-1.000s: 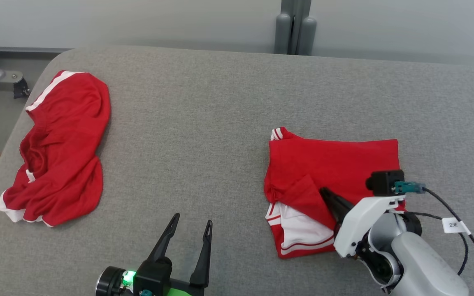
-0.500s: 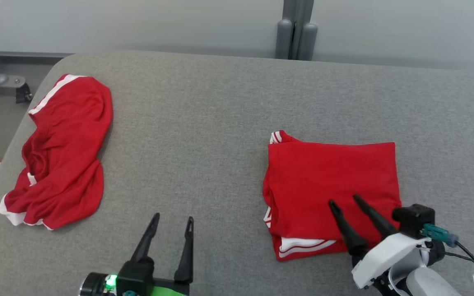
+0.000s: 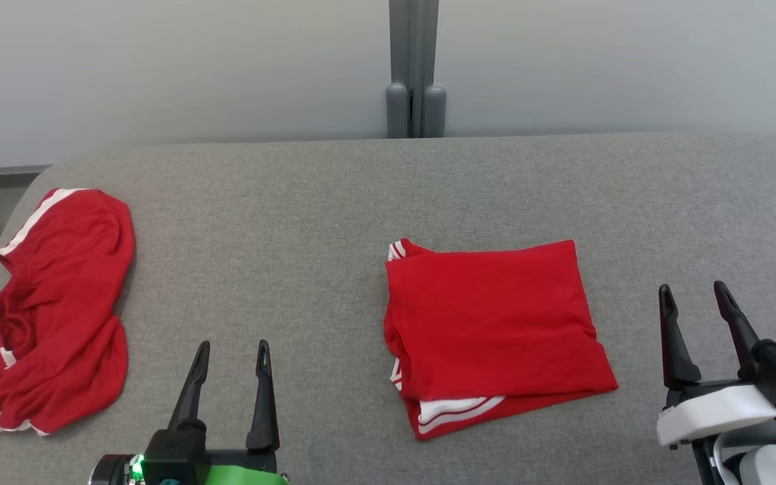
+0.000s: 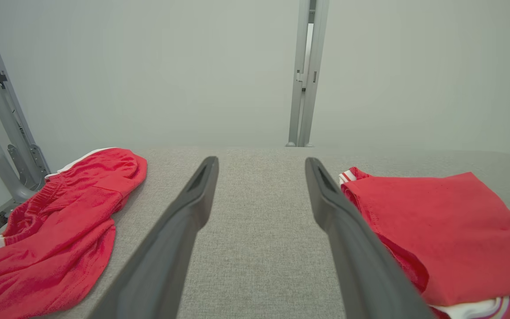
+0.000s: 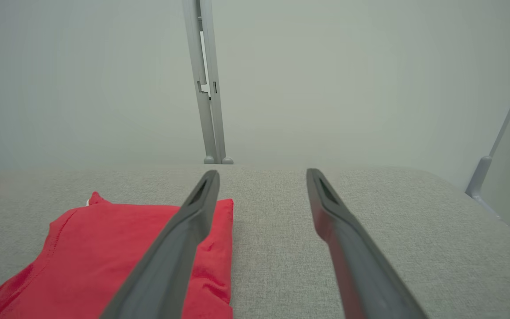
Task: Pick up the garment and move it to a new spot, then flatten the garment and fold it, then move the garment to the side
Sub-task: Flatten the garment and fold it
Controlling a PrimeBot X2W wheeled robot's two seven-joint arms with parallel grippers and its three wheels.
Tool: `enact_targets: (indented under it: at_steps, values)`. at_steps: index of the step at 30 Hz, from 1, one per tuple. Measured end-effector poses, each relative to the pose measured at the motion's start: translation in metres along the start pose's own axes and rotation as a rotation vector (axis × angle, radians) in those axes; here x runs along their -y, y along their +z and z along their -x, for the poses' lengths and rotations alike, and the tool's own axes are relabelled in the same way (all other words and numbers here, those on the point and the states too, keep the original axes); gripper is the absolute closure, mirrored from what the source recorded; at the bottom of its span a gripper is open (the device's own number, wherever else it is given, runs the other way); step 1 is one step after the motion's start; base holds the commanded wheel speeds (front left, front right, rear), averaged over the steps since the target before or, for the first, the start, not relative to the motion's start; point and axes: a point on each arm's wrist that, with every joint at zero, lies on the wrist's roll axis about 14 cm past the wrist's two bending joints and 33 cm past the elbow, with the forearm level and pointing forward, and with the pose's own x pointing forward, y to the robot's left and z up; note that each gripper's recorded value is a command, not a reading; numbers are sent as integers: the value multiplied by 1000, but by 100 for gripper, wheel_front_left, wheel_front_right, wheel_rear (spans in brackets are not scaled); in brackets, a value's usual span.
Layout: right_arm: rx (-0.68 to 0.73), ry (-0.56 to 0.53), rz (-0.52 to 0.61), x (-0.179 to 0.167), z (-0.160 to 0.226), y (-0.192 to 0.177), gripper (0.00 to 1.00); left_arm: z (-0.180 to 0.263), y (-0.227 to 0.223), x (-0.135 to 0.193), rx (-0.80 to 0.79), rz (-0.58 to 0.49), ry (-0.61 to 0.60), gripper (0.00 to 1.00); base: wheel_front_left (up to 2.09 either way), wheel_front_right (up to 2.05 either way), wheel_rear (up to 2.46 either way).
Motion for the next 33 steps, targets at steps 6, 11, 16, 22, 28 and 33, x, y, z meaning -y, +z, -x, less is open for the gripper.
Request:
enact_targets:
  at_steps: [6,11,16,22,28,33]
  values:
    - [27,19,-3,-7,19,10,0,1,8,1,25,7,-8,0,0,0,0]
    - [34,30,-30,-10,28,13,0,5,6,4,19,5,-21,0,0,0,0]
    - [35,33,-51,-13,33,13,0,10,6,8,18,3,-37,0,0,0,0]
    - [31,44,-61,-19,34,12,0,12,7,10,22,-2,-43,0,0,0,0]
    - [28,52,-62,-22,33,11,0,12,6,10,20,-6,-43,0,0,0,0]
    - [22,61,-66,-25,32,9,0,12,4,9,14,-12,-43,0,0,0,0]
